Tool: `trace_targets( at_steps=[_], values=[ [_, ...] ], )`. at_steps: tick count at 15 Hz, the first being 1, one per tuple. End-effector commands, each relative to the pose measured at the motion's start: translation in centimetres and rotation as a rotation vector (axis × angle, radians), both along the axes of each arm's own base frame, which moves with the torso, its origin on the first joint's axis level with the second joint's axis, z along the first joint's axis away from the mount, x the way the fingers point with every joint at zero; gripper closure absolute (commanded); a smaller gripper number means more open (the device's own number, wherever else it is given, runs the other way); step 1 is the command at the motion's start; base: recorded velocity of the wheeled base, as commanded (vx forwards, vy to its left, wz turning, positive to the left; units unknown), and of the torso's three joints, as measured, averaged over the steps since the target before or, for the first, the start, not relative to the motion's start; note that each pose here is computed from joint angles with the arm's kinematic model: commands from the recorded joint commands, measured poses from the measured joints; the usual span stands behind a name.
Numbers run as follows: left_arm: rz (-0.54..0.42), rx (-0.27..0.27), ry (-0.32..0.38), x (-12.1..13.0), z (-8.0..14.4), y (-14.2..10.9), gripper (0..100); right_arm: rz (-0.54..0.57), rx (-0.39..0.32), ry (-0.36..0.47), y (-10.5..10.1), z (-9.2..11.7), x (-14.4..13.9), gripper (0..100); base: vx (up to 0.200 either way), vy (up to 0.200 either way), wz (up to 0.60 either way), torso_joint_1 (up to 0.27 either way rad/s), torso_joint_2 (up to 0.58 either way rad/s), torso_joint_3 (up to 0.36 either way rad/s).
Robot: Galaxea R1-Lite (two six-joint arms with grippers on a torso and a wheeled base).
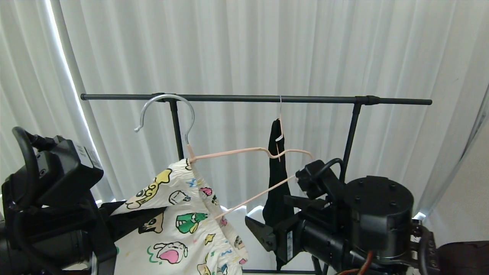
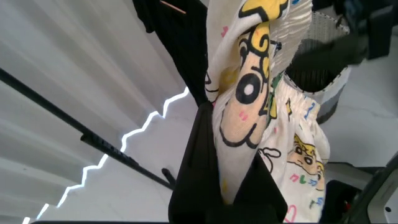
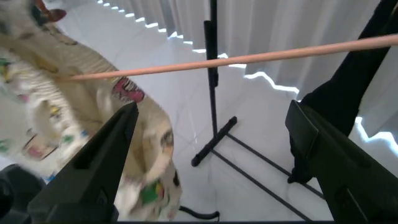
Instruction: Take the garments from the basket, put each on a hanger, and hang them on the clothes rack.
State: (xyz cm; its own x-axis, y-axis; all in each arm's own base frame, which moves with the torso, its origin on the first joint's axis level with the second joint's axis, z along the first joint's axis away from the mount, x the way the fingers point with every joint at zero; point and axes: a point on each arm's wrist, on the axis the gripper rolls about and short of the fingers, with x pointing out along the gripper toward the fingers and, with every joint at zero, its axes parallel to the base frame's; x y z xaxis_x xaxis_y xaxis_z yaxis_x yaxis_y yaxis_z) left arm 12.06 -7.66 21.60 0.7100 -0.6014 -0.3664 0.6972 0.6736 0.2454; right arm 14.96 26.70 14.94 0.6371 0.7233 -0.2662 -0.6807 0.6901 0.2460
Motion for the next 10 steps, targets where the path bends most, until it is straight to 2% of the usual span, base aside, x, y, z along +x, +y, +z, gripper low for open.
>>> trace_targets(
  at_steps=[1, 4, 7, 10],
  values=[
    [-0.015, 0.002, 0.004, 0.1, 0.0, -0.3, 100, 0.020, -0.052, 0.029, 1.6, -2.0, 0.1, 0, 0.000, 0.000, 0.00, 0.000, 0.00, 0.000],
    [-0.015, 0.002, 0.004, 0.4, 0.1, -0.5, 100, 0.081, -0.067, 0.034, 2.5, -2.5, -1.6, 0, 0.000, 0.000, 0.00, 0.000, 0.00, 0.000],
    [-0.014, -0.007, -0.011, 0.6, 0.4, -0.6, 100, 0.138, -0.111, 0.046, 3.2, -3.7, -3.6, 0, 0.000, 0.000, 0.00, 0.000, 0.00, 0.000],
    [-0.012, -0.019, -0.028, 0.6, 0.7, -0.6, 100, 0.095, -0.149, 0.042, 3.6, -4.8, -3.5, 0, 0.000, 0.000, 0.00, 0.000, 0.00, 0.000]
  ],
)
